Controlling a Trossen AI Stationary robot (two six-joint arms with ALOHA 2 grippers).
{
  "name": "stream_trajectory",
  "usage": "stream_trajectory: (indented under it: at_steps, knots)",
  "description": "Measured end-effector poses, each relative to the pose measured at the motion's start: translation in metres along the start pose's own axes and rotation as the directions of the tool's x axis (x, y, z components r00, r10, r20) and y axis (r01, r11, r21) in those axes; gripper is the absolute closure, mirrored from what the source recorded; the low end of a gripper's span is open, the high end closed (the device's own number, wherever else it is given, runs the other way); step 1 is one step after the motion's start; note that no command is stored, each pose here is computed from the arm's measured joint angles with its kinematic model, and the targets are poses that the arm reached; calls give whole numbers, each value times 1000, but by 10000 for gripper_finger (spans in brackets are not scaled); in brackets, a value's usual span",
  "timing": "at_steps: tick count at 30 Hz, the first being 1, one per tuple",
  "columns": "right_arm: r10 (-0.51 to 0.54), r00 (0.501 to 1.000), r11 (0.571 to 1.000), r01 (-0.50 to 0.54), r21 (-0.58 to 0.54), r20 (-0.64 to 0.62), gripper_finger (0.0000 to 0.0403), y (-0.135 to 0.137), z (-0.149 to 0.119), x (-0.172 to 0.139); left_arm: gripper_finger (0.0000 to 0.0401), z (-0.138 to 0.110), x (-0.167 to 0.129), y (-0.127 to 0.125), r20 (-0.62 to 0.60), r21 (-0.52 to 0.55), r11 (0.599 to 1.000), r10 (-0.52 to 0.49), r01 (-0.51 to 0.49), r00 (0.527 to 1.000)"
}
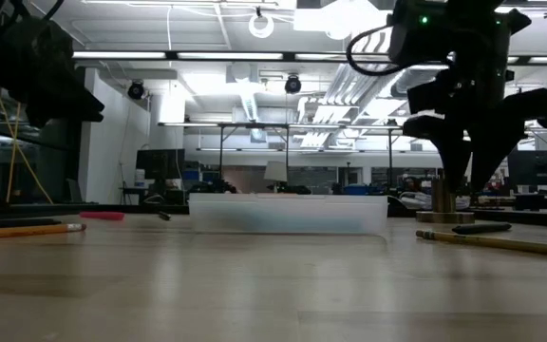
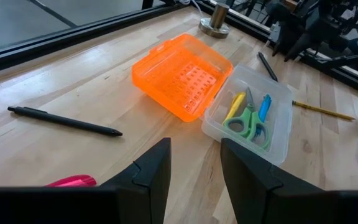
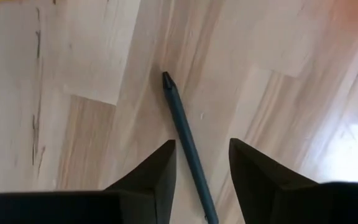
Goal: Pick & place school supplies into a supply box
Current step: Put the middle black pen into the orange supply box
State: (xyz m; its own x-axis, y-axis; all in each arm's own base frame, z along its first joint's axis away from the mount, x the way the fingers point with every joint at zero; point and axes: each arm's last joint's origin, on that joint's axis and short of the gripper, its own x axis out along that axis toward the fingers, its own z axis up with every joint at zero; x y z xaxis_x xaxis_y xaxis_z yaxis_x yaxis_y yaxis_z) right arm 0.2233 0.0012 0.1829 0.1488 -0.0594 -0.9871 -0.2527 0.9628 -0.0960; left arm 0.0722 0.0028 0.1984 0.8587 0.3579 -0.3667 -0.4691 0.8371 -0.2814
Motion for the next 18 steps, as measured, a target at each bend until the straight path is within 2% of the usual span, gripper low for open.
stream_trajectory:
  at_steps: [5, 9, 18]
  knots:
    - [52, 998, 999, -51, 12, -47, 276, 1, 3, 12, 231, 0, 0, 0, -4, 2, 1000, 3, -3, 1000]
    - [31, 996, 999, -29, 16, -82, 277, 1, 3, 18, 231, 0, 0, 0, -4, 2, 1000, 2, -2, 1000]
    - [57, 995, 998, -55, 27, -83, 277, 1, 3, 19, 231, -1, 0, 0, -9, 5, 1000, 1, -1, 1000]
